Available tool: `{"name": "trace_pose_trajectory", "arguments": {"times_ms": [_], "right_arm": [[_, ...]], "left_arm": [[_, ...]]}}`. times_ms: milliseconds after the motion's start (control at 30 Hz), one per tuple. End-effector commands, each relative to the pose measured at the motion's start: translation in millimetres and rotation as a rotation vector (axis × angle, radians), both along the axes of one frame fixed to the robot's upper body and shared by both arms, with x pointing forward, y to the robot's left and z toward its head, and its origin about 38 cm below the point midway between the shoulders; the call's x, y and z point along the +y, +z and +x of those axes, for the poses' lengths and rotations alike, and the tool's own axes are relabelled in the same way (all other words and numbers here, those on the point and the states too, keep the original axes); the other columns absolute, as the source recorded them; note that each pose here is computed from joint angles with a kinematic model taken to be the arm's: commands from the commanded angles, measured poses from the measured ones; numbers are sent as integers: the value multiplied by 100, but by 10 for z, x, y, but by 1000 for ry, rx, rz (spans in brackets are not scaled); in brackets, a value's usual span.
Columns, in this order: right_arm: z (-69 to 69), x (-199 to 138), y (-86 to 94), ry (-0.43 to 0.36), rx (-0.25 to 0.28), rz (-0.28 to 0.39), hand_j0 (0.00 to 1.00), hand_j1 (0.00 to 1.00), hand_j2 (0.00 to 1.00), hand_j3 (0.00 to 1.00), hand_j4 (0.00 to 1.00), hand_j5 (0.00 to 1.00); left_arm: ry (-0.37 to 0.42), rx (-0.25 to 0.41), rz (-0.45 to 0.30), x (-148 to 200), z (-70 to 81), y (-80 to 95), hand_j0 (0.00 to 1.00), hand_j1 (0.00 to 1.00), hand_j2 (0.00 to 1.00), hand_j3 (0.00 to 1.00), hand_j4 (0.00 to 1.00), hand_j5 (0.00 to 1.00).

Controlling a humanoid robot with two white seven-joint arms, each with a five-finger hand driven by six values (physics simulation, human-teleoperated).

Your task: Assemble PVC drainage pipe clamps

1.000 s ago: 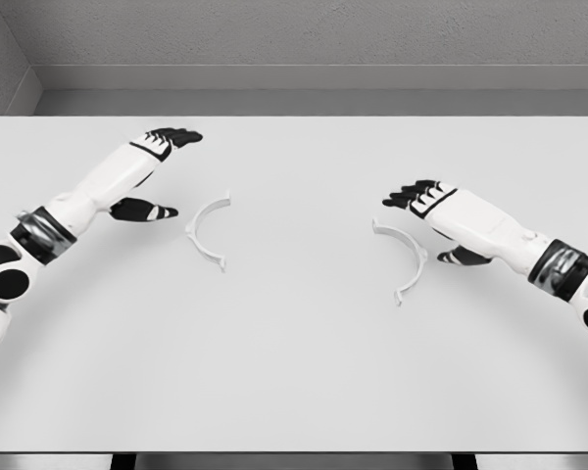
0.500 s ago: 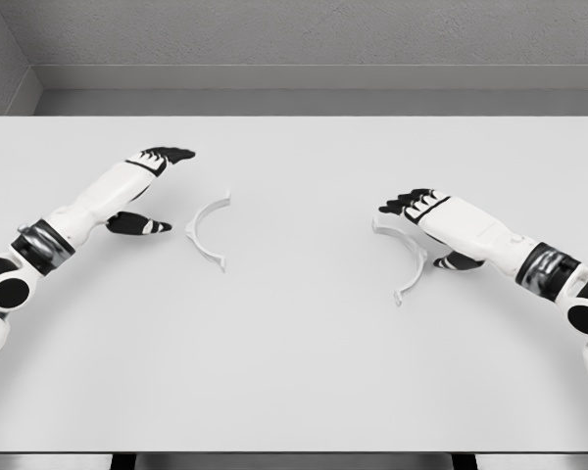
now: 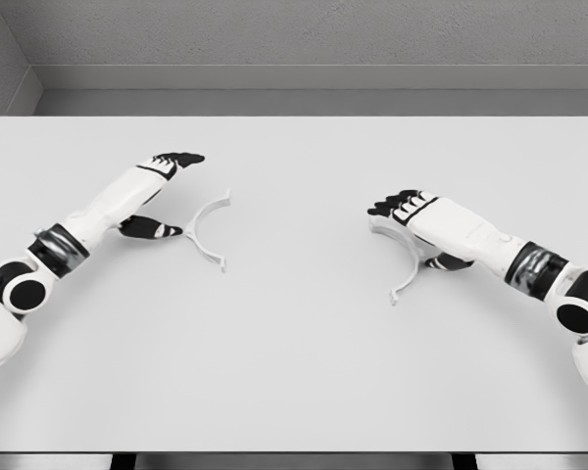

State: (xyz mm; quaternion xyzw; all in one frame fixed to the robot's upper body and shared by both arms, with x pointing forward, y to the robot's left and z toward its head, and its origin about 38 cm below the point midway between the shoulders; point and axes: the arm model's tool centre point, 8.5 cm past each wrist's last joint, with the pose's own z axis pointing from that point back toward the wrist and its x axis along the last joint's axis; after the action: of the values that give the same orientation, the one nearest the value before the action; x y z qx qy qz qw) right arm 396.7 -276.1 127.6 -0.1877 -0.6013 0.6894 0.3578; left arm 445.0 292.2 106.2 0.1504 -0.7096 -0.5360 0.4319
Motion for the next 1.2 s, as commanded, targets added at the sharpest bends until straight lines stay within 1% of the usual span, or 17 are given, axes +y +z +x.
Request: {"name": "trace_pose_trajectory", "arguments": {"times_ms": [0,133,300,333,367,467,533,667,733,767,867,967,1000,1167], "right_arm": [[-3,8,4,2,2,5,100,100,100,100,100,100],[-9,50,6,14,2,3,100,100,100,100,100,100],[-27,108,-18,32,8,-1,100,100,100,100,100,100],[-31,122,-15,36,7,-2,100,100,100,100,100,100],[-41,178,27,49,-6,4,100,100,100,100,100,100],[-44,207,30,53,-8,10,100,100,100,100,100,100],[-45,210,34,54,-9,10,100,100,100,100,100,100],[-31,224,59,57,-16,11,100,100,100,100,100,100],[-35,260,42,62,-10,9,100,100,100,100,100,100],[-43,285,76,68,-20,10,100,100,100,100,100,100],[-18,344,87,73,-18,8,100,100,100,100,100,100],[-14,381,84,80,-16,5,100,100,100,100,100,100],[-14,433,79,84,-16,20,100,100,100,100,100,100],[-20,471,64,91,-12,22,100,100,100,100,100,100]], "left_arm": [[0,1,-13,-25,3,-3,100,100,100,100,100,100],[-2,0,-14,-35,4,-1,100,100,100,100,100,100],[-14,3,-39,-157,5,-30,100,100,100,100,100,100],[-15,3,-42,-170,5,-32,100,100,100,100,100,100],[-15,3,-42,-170,5,-32,100,100,100,100,100,100],[-21,2,-54,-228,7,-37,100,100,100,100,100,100],[-15,0,-53,-197,11,-23,100,100,100,100,100,100],[1,-4,-49,-122,31,1,100,100,100,100,100,100],[24,3,-41,-52,96,-4,100,100,100,100,100,100],[26,2,-44,-64,127,10,100,100,100,100,100,100],[21,-2,-50,-114,156,25,100,100,100,100,100,100],[12,1,-60,-185,155,7,100,100,100,100,100,100],[6,3,-64,-220,154,-3,100,100,100,100,100,100],[-2,2,-78,-294,155,-10,100,100,100,100,100,100]]}}
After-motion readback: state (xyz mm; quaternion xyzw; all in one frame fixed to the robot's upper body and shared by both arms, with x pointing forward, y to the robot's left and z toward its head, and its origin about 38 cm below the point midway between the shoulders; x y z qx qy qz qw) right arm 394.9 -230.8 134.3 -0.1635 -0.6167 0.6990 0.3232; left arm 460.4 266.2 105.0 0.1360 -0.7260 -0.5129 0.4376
